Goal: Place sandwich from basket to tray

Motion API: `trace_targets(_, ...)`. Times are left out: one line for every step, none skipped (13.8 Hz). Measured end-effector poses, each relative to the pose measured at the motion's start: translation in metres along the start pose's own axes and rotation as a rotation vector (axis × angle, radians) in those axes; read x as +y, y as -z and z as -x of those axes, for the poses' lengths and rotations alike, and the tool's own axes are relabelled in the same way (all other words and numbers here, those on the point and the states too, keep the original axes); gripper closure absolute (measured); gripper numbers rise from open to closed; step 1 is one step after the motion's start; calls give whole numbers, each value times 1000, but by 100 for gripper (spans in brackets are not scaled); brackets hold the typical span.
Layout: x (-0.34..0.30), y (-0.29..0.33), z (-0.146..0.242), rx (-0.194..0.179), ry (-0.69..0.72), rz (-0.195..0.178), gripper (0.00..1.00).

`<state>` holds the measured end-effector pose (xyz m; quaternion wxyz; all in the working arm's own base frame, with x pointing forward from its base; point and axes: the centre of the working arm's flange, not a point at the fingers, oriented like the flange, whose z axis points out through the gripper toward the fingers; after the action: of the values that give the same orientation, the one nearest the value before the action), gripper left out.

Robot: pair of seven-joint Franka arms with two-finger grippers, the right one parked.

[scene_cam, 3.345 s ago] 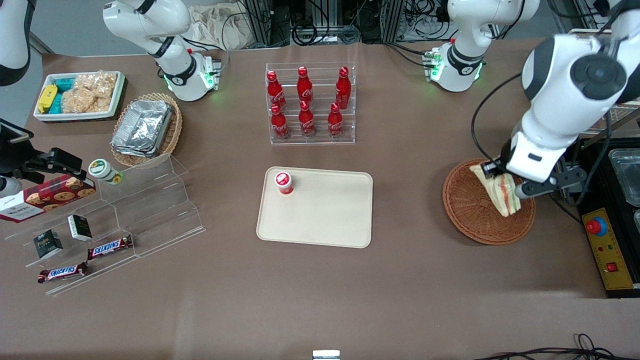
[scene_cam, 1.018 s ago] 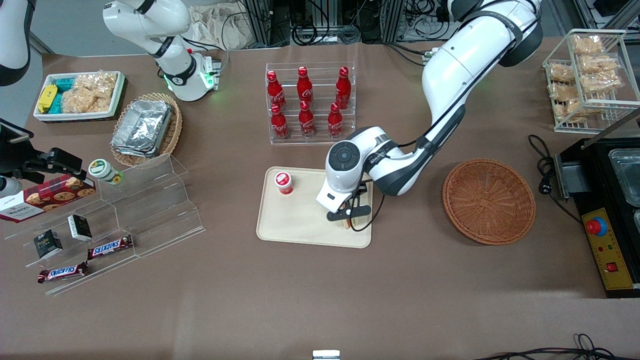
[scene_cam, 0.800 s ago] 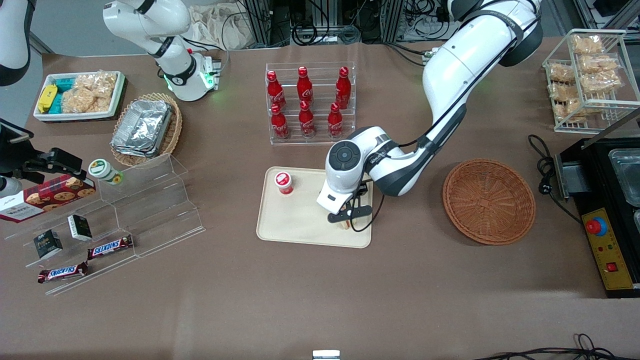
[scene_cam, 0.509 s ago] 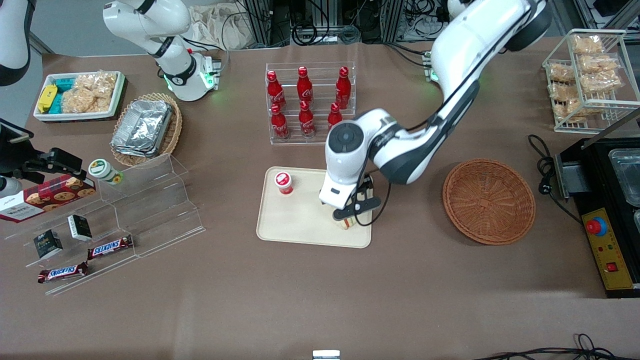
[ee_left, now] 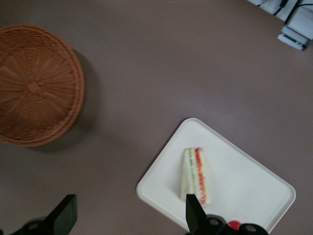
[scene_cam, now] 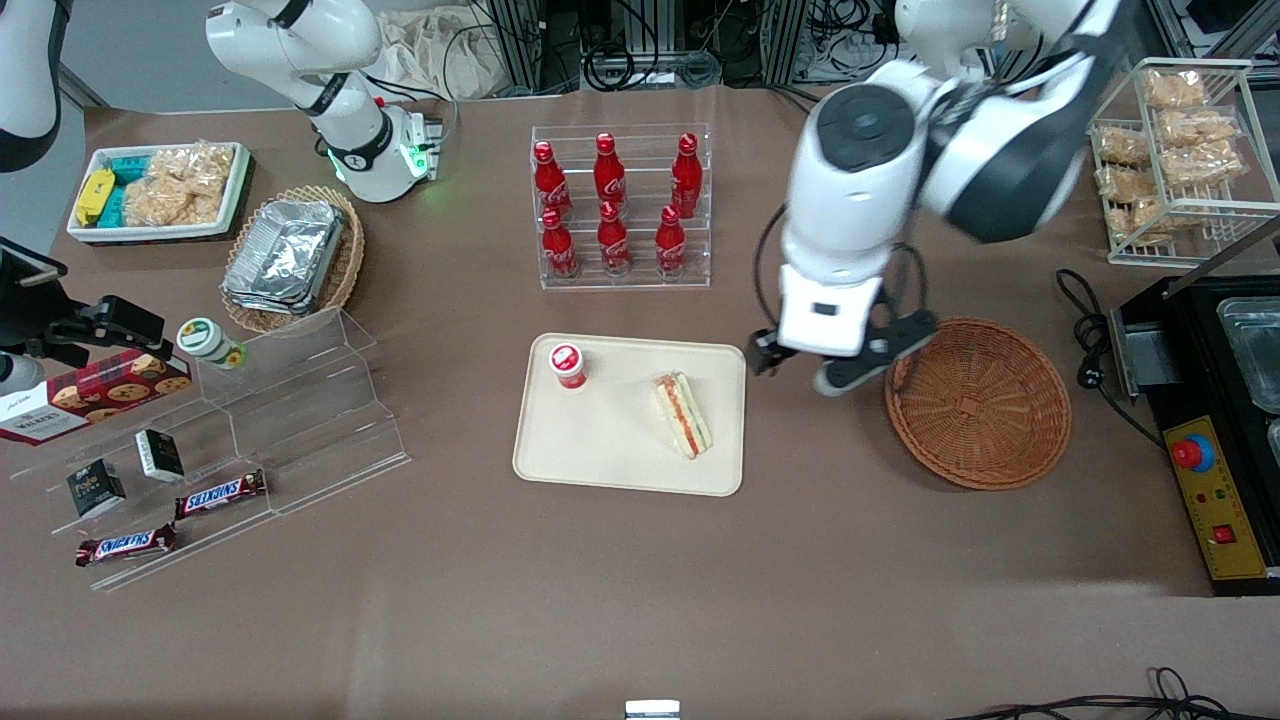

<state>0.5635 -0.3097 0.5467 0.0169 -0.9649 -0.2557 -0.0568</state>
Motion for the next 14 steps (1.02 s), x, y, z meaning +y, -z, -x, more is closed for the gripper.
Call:
trace_targets(-16, 7, -14, -14, -12, 1, 0)
trace_targets(-29, 12, -27, -24, -25, 4, 0)
trace_targets(-42, 14, -41, -31, -40, 5, 0)
trace_targets(-56, 15, -55, -43, -55, 5, 0)
trace_targets(-72, 16, -70, -65, -74, 10, 0)
trace_targets(-89, 17, -84, -87, -106, 19, 0)
trace_targets(-105, 19, -97, -100, -141, 21, 0)
trace_targets(-122, 20, -109, -105, -166, 14, 0)
trace_targets(-139, 22, -121, -107, -189, 12, 0)
trace_targets(-156, 23, -134, -108, -214, 14, 0)
trace_targets(-174, 25, -145, -114, -242, 14, 0)
trace_targets(-193, 27, -155, -122, -271, 14, 0)
trace_targets(-211, 30, -164, -125, -299, 16, 0)
trace_targets(-228, 35, -171, -124, -324, 16, 0)
